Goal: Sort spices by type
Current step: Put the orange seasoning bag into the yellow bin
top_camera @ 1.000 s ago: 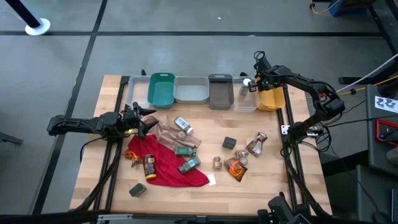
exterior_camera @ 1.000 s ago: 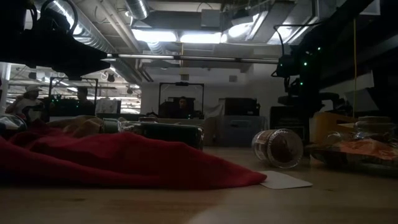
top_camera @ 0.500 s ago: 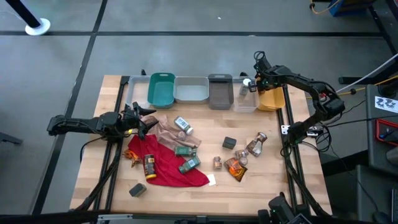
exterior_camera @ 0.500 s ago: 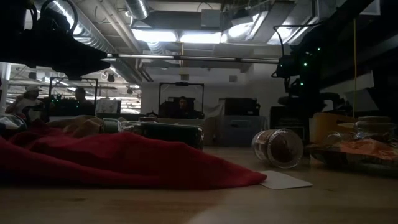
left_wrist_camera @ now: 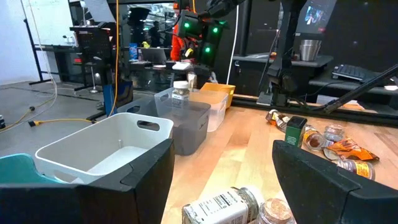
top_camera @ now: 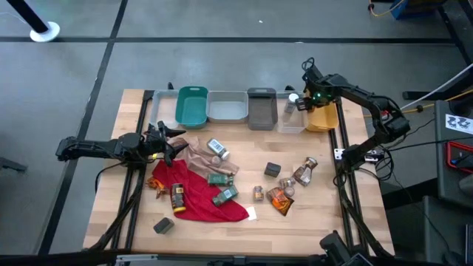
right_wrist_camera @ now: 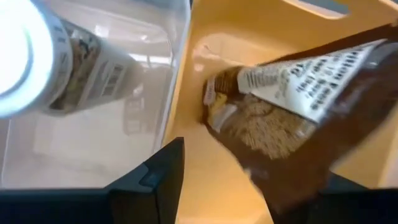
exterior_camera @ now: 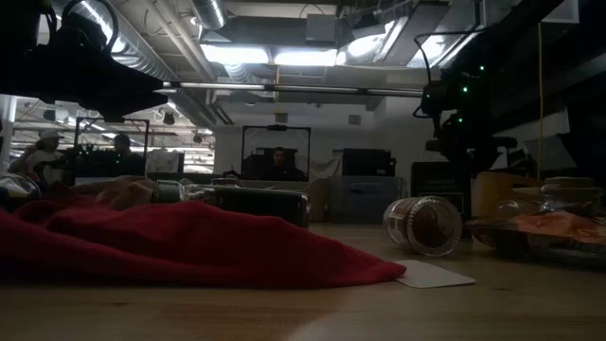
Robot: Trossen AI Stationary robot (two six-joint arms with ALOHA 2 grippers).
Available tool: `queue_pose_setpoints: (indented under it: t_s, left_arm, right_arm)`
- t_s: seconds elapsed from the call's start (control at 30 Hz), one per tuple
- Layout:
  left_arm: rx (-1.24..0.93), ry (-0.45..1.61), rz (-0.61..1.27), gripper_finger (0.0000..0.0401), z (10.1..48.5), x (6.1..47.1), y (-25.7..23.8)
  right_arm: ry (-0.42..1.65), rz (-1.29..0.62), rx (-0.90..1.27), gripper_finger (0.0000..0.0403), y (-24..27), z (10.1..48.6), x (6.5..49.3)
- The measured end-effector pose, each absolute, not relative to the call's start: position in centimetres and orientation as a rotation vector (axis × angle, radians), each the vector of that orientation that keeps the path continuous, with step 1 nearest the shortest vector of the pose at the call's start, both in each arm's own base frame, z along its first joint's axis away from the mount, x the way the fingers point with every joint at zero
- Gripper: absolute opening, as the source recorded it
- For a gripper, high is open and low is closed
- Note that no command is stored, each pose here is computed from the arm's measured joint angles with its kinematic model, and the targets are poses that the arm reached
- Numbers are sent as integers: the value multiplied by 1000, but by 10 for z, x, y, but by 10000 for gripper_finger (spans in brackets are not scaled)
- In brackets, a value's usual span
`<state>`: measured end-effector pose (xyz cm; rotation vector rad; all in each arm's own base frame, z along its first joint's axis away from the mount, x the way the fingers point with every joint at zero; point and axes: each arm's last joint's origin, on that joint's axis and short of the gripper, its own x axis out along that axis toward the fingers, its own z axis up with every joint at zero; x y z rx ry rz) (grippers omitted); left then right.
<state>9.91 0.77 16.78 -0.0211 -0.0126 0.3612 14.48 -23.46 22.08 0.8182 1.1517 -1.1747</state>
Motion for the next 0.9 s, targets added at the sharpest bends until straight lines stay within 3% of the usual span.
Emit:
queue_pose_setpoints:
  t_s: [0.57, 0.9]
  left_arm:
    - [-21, -13, 361, 255, 168, 99, 8]
    - [-21, -12, 361, 255, 168, 99, 8]
  right_arm:
    - [1298, -1069, 930, 189, -222, 276, 145]
    - [1394, -910, 778, 189, -176, 291, 177]
